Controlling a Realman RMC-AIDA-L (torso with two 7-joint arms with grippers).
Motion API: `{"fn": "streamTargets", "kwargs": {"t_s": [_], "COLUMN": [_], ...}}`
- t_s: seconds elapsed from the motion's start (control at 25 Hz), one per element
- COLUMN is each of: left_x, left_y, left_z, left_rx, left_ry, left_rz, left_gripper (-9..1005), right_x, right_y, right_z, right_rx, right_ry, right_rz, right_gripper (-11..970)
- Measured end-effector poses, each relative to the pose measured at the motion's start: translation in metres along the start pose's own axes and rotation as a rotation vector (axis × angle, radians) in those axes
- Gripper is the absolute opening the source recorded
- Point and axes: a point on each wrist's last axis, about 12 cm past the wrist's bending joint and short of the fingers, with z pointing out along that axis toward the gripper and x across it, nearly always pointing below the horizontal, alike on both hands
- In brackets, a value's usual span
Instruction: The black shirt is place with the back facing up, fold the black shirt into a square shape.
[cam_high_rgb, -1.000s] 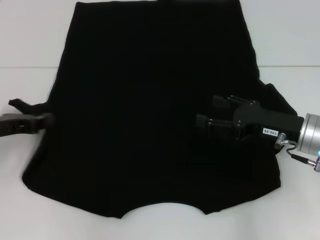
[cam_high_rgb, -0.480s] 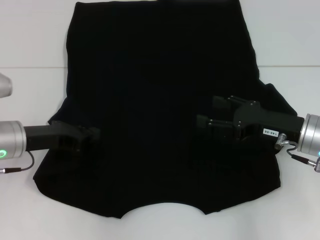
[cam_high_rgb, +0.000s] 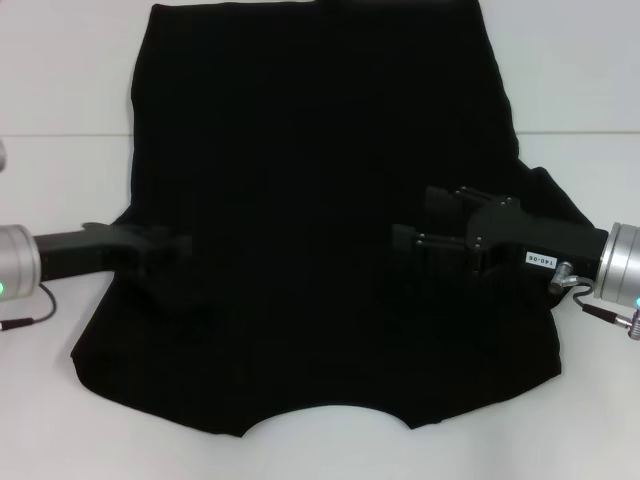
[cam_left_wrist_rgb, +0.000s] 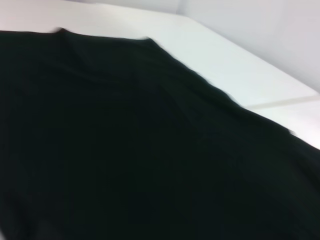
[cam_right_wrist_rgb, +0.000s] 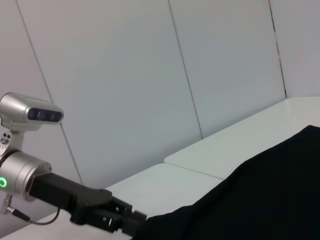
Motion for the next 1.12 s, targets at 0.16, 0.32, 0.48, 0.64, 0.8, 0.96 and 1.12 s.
{"fn": "streamTargets", "kwargs": {"t_s": [0.16, 0.32, 0.48, 0.64, 0.8, 0.96, 1.12], "left_x": [0.002, 0.007, 0.009, 0.010, 0.010, 0.008, 0.007], "left_y": [0.020, 0.032, 0.035, 0.036, 0.036, 0.035, 0.033], "left_z": [-0.005, -0.005, 0.000, 0.003, 0.007, 0.011, 0.014], "left_rx": [-0.159, -0.272, -0.310, -0.324, -0.320, -0.309, -0.302], "left_ry": [-0.013, 0.009, 0.027, 0.030, 0.034, 0.036, 0.039], "left_rz": [-0.146, -0.262, -0.314, -0.331, -0.337, -0.339, -0.339], "left_gripper": [379, 486, 591, 854, 895, 913, 906], "right_x": [-0.001, -0.002, -0.002, -0.002, -0.001, -0.001, -0.001], "right_y": [0.000, 0.000, -0.001, -0.001, 0.000, 0.000, -0.001], "right_z": [0.001, 0.001, 0.001, 0.001, 0.000, 0.000, -0.001], "right_rx": [-0.002, -0.002, -0.001, 0.000, 0.002, 0.002, 0.004], "right_ry": [-0.001, -0.002, -0.004, -0.004, -0.003, -0.003, -0.005], "right_rz": [-0.002, -0.004, -0.005, -0.004, -0.001, -0.001, 0.000], "right_gripper": [923, 923, 924, 924, 924, 924, 924]}}
